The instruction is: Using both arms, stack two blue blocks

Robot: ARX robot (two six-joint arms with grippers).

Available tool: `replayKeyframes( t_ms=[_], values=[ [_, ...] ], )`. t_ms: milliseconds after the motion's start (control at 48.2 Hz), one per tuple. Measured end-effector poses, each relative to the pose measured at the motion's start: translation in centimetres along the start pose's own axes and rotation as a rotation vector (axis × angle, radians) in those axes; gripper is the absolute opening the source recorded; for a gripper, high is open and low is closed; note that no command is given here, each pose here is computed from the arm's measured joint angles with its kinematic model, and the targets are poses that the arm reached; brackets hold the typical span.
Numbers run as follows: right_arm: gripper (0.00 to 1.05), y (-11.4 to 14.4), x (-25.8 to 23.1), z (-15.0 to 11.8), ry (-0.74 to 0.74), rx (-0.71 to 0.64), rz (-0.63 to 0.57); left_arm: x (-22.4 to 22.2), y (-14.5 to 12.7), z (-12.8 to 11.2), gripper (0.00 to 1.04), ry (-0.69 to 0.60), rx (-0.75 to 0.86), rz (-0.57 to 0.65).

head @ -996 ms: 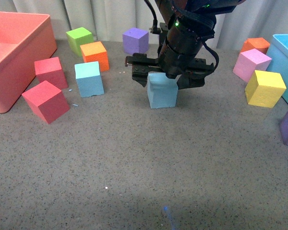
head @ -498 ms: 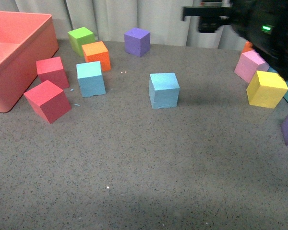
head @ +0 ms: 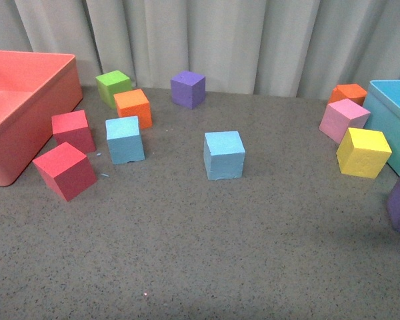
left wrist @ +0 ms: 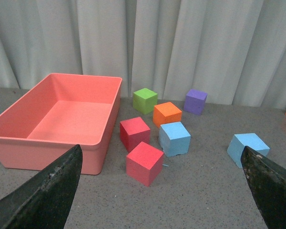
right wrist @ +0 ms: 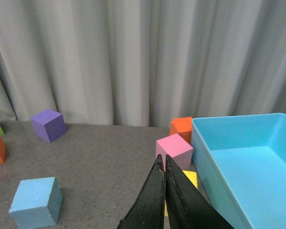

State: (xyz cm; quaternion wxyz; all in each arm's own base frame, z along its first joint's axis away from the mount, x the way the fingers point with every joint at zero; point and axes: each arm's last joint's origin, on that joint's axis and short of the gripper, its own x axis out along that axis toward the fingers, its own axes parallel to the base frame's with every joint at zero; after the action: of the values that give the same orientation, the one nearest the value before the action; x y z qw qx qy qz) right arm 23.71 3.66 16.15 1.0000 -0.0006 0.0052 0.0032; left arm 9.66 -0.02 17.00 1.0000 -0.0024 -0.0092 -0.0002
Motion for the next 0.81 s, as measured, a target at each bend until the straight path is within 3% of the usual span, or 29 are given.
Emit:
replayKeyframes(
  t_ms=[602, 809],
  values=[
    [0.01, -3.5, -7.4, 0.0, 0.005, 0.002, -0.009, 0.0, 0.0, 0.0, 0.98, 0.000, 0.000, 0.000],
    [0.01, -3.6, -9.0, -0.1, 0.005, 0.002, -0.006, 0.0, 0.0, 0.0, 0.98, 0.000, 0.000, 0.000]
  ],
)
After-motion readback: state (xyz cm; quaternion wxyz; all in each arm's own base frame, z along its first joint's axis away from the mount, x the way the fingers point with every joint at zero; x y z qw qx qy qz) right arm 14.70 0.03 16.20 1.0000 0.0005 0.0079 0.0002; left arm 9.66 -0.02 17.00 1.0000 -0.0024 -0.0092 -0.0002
